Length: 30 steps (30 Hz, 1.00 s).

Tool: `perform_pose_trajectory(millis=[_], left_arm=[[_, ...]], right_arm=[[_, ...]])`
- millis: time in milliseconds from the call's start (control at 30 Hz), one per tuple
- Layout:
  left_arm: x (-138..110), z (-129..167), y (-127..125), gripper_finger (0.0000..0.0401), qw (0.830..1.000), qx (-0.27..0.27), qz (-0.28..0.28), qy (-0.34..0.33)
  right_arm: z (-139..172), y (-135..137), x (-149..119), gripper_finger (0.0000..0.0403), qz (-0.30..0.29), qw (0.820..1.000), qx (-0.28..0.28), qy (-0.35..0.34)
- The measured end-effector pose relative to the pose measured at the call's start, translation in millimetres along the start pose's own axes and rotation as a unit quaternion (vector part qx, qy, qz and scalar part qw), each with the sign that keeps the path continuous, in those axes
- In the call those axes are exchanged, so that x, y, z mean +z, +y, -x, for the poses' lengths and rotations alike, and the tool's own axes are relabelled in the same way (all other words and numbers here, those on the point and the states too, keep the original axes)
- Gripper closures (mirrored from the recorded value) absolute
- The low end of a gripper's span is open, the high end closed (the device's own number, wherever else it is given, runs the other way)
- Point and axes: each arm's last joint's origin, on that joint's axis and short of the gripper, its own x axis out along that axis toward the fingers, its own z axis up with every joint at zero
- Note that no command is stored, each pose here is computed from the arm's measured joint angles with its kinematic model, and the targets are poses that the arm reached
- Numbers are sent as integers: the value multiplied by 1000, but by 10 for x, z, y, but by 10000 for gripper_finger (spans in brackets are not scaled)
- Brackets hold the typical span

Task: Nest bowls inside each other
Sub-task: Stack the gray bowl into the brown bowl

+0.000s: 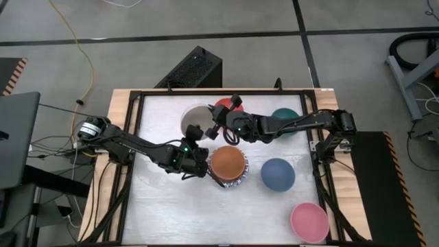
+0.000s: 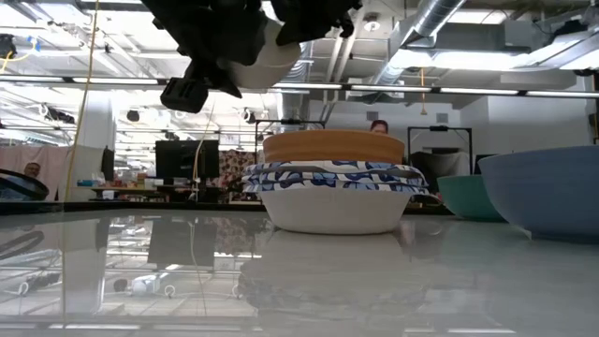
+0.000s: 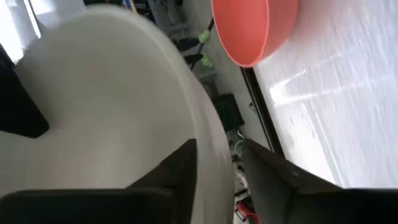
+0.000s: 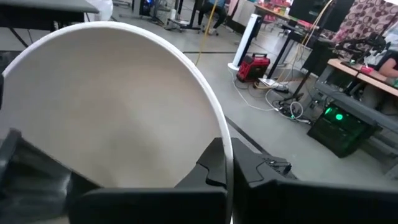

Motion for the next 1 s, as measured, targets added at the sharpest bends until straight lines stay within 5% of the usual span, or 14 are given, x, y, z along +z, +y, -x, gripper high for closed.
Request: perform_pose_trajectory(millis=[333,667,833,1000], left_arm=[[-8,4,4,165,1000,12,2,11],[-22,291,170,149,994,-45,46,-87],[-126,528,465,149,968,-102,142,-181],[-331,724,702,149,915,-175,255,-260]], right_arm=[[1,1,-9,396,3,1000,-1,4],[52,-96,-72,396,29,998,-7,55],[18,-166,-164,396,39,995,-18,94],[-17,-337,-267,396,34,987,16,156]])
